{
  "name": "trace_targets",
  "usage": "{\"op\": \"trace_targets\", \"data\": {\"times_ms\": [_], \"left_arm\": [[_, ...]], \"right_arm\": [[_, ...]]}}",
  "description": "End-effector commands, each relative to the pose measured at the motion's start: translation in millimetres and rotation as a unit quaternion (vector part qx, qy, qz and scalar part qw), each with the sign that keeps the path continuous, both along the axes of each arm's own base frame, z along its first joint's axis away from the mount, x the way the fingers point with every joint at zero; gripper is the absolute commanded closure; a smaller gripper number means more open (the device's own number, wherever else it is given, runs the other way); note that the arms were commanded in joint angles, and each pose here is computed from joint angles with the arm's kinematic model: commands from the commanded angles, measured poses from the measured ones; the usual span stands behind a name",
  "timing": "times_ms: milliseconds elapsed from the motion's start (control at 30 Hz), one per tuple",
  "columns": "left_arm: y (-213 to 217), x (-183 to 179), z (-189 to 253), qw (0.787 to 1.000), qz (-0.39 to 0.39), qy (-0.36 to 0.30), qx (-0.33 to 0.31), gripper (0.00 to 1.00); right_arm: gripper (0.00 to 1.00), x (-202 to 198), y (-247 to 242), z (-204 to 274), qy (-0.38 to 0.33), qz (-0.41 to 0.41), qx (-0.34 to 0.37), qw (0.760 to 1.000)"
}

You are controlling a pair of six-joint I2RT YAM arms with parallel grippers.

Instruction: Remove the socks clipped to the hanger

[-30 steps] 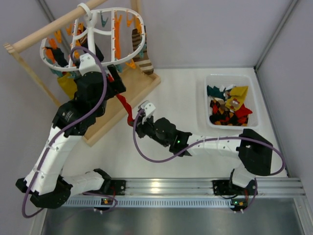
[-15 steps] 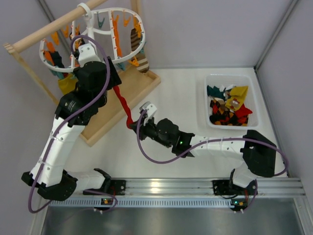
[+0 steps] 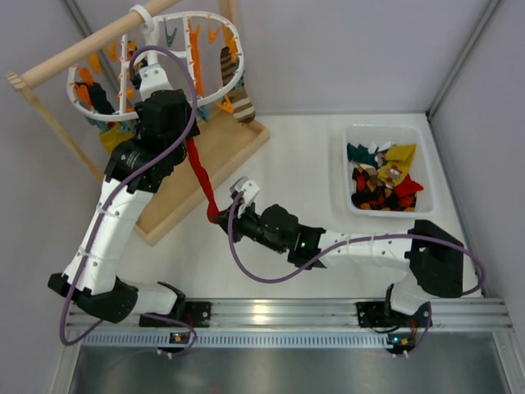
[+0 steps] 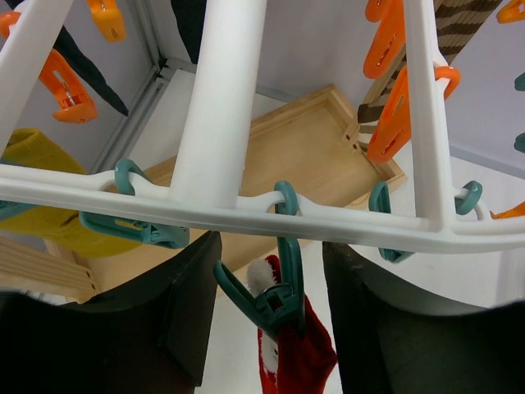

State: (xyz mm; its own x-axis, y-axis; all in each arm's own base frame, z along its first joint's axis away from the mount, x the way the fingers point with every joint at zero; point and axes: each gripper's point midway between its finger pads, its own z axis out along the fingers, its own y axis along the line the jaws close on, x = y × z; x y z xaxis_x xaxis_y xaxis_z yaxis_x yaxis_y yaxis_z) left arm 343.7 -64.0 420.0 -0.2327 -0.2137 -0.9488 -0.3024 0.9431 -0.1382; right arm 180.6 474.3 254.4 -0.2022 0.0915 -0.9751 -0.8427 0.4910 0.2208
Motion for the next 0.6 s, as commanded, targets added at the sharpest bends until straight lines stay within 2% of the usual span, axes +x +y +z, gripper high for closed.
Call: {"op": "trace_targets", "data": {"times_ms": [0, 33, 100, 200, 333, 433, 567], "left_arm": [[7.7, 1.7, 15.6, 1.000, 0.009, -0.018, -0.001, 0.45], [7.5, 2.4, 14.4, 1.000, 0.008, -0.016, 0.000, 0.51], [8.5, 3.6, 14.6, 1.000, 0.010, -0.018, -0.006, 0.57], [5.8, 5.3, 13.3, 1.000, 0.006, -0.016, -0.010, 0.75], [1.4, 9.2, 10.0, 1.000, -0.002, -0.011, -0.013, 0.86], [-4.2, 9.3, 7.0, 1.000, -0.016, -0.007, -0.020, 0.85], [-22.7, 0.9, 0.8, 0.996, -0.074, 0.003, -0.045, 0.69]], "right_arm": [[1.00, -12.8, 5.3, 8.7, -0.007, 0.017, 0.007, 1.000], [1.00, -13.7, 5.3, 8.0, -0.007, 0.018, 0.008, 1.000], [1.00, -13.2, 4.8, 6.9, -0.005, 0.017, 0.009, 1.000], [1.00, -13.3, 4.8, 2.1, 0.000, 0.015, 0.008, 1.000], [1.00, -12.7, -3.7, -1.1, 0.005, 0.007, 0.012, 1.000], [1.00, -13.2, -17.2, -3.8, 0.010, -0.006, 0.014, 1.000], [1.00, -8.1, -56.9, -8.7, 0.023, -0.054, -0.007, 0.998]]}}
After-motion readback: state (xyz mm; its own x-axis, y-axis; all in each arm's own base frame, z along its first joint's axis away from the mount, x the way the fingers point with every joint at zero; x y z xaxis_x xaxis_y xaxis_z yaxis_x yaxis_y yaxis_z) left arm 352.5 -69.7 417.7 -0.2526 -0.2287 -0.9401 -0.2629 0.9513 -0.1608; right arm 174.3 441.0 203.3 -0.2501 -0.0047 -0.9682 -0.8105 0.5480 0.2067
